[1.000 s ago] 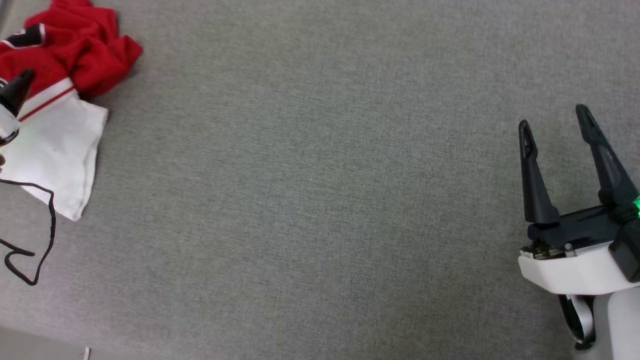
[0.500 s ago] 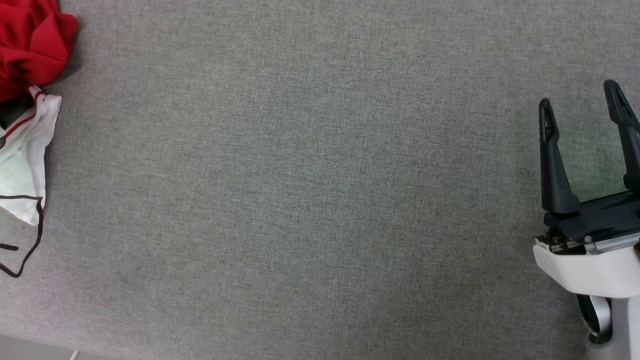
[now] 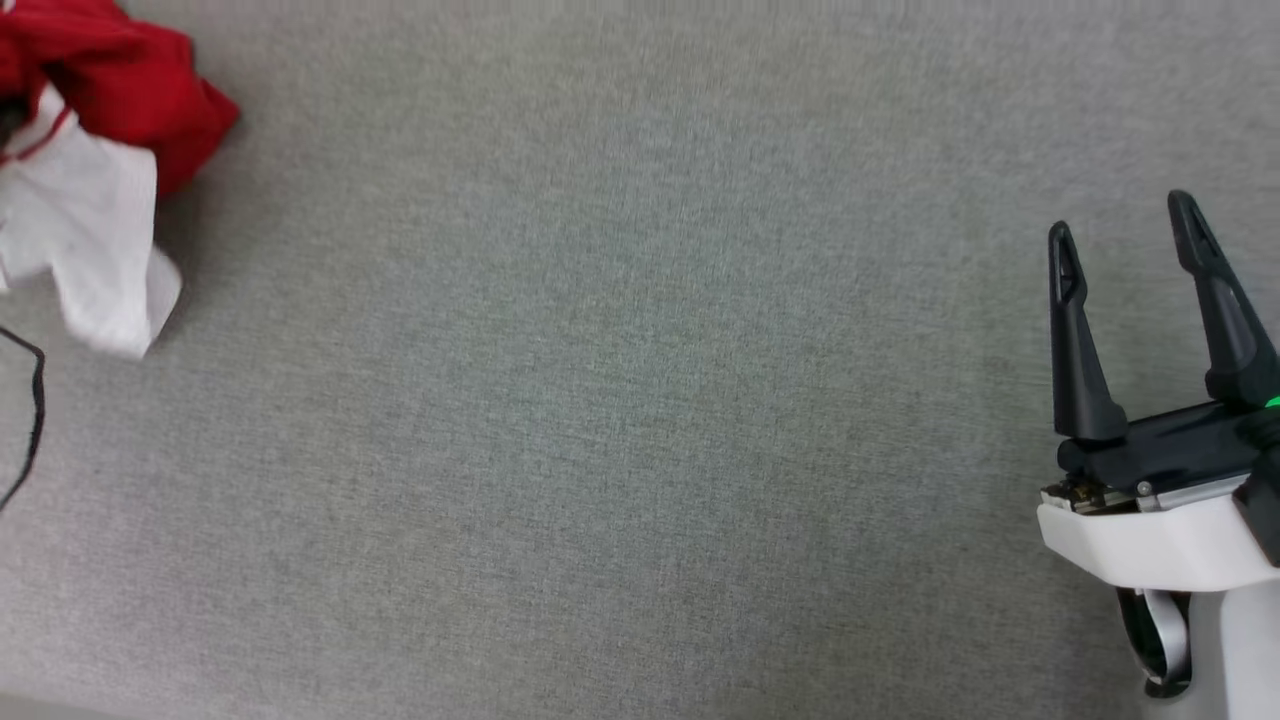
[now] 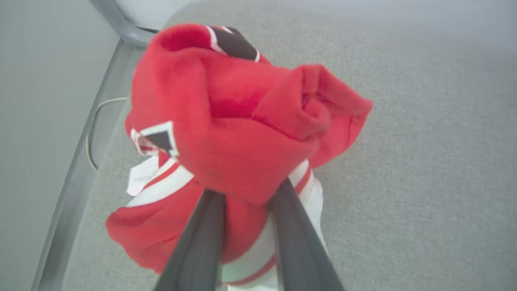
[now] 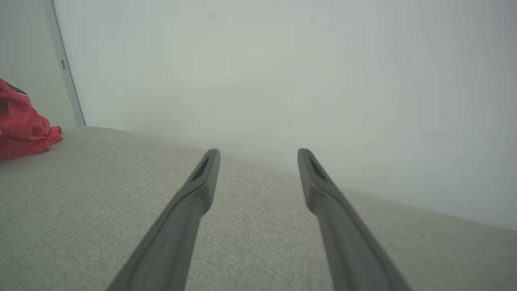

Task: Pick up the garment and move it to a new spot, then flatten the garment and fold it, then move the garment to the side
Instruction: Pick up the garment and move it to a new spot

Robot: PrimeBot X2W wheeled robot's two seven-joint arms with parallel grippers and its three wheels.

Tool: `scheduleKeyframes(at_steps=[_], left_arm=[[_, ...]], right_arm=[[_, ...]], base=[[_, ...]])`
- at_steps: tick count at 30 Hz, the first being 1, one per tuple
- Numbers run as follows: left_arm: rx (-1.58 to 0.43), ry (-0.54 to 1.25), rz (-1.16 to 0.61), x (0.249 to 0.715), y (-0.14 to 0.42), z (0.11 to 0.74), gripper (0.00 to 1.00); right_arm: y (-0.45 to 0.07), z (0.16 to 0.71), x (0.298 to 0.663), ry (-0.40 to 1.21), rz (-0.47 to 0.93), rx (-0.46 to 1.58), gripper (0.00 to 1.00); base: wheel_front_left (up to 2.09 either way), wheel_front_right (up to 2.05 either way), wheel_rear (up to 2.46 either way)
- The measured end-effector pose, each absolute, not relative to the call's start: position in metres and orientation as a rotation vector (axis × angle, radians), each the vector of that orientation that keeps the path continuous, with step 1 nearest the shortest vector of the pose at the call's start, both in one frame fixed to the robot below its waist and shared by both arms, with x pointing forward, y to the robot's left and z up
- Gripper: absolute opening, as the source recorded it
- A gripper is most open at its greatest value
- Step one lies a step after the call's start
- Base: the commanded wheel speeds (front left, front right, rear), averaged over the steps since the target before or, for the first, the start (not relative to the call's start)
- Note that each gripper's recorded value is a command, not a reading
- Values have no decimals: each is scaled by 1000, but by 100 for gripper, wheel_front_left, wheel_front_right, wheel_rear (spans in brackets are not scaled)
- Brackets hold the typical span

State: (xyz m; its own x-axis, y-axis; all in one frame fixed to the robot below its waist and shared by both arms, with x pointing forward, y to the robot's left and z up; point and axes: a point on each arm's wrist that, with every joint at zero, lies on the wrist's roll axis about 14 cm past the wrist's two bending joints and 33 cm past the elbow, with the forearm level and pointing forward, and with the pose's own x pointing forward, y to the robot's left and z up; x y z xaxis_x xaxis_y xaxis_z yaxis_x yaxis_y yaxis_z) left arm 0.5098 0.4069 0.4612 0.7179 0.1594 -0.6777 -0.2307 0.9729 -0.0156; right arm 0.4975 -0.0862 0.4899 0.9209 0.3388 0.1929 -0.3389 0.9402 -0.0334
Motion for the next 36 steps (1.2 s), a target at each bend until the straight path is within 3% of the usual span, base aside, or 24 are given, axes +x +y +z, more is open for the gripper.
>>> scheduleKeyframes(at_steps=[10, 22, 29, 36], left_arm=[[137, 478, -75, 551, 324, 574, 0], [343, 246, -553, 569, 132, 649, 0], [423, 211, -849, 545, 18, 633, 0], [466, 283, -1070, 503, -41, 581, 0]], right_arm=[[-104, 526, 475, -245, 284, 5, 100], [-163, 550, 446, -268, 126, 3, 100], [-196, 553, 431, -263, 35, -9, 100], [-210, 554, 425, -259, -5, -19, 100]], base=[[0, 0, 0], [0, 0, 0], [0, 0, 0], [0, 0, 0]])
